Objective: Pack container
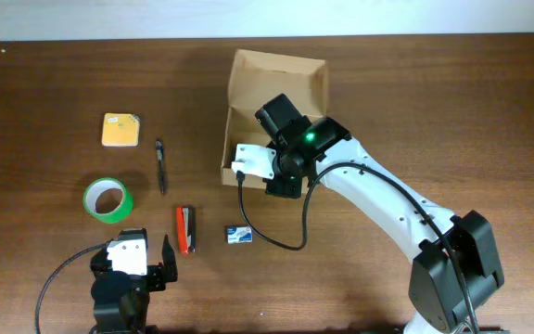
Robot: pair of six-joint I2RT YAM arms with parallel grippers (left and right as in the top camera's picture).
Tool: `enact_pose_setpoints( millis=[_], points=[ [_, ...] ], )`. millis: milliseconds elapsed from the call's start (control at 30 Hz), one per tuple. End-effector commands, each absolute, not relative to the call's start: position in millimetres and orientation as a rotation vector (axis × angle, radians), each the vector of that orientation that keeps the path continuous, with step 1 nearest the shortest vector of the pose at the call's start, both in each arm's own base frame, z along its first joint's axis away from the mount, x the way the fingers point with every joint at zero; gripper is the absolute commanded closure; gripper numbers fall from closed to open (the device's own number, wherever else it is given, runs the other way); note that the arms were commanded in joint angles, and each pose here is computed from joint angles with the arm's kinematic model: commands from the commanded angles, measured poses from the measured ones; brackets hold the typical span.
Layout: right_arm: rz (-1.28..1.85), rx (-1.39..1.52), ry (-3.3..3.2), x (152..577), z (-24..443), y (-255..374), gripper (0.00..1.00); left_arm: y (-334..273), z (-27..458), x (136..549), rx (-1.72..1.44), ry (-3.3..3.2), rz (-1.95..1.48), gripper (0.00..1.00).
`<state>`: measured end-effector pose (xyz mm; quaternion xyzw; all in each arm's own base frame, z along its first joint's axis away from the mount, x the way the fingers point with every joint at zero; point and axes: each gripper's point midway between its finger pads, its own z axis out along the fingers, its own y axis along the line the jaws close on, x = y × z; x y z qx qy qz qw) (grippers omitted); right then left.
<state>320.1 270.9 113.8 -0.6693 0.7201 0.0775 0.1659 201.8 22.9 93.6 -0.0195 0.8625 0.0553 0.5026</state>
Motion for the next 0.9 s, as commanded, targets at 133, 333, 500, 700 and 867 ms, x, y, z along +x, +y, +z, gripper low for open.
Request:
enact_pose_setpoints(
  millis=[133, 333, 500, 700, 867],
  points=[
    [0.275, -1.976, 1.891, 319.9, 124.2, 286.8, 0.96, 25.7, 91.4, 200.7, -0.073, 2.088, 0.140, 0.00],
    [0.289, -2.003, 1.928, 320.6, 103.8, 287.4, 0.96, 25.7, 91.4, 200.7, -0.073, 2.088, 0.140, 0.00],
    [0.293, -2.037, 1.979, 320.3, 79.7, 284.9, 0.97, 25.7, 91.4, 200.7, -0.073, 2.088, 0.140, 0.00],
    [0.266, -2.080, 1.983, 321.9, 66.0, 281.4, 0.96, 25.7, 91.4, 200.7, -0.073, 2.088, 0.140, 0.00],
    [0.268, -2.084, 1.987, 321.7, 63.9, 281.2, 0.96, 25.7, 91.4, 200.7, -0.073, 2.088, 0.140, 0.00]
  ],
)
